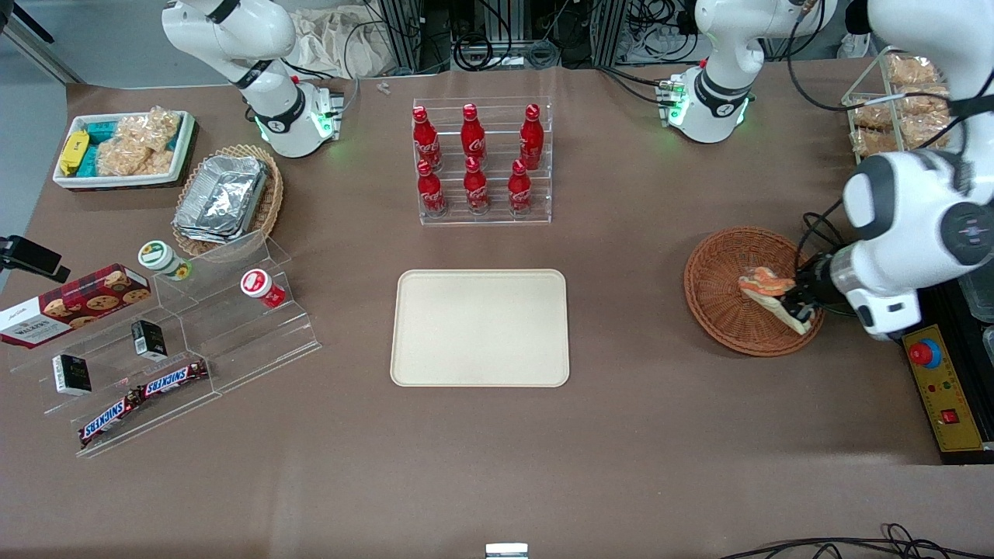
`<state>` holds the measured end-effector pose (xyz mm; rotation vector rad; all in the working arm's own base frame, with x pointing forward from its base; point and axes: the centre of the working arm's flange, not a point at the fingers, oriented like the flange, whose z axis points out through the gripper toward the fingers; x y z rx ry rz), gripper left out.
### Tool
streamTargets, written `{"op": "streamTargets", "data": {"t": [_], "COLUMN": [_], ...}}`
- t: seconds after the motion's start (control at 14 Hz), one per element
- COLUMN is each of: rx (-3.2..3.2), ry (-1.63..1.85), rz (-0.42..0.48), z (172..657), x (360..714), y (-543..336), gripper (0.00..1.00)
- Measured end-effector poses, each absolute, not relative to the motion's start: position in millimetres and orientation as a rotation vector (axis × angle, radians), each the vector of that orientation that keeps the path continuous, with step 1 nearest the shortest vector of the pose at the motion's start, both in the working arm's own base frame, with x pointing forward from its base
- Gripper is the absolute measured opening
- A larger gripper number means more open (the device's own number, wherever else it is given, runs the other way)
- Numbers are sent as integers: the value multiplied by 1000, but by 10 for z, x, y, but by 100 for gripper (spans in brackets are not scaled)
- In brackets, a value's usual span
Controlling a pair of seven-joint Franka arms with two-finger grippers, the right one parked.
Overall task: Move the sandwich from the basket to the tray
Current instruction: 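Lift the sandwich and carry it toward the cream tray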
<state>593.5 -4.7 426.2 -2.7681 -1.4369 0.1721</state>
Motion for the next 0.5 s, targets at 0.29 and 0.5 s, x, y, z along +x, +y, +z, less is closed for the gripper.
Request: {"op": "streamTargets", "data": {"t": [0.29,0.5], "rx": [-3043,-3192], "ry": [-920,-413], "rz": [98,129], "z": [5408,5382], "x": [6033,5854], "y": [-942,-2139], "gripper": [17,17]}}
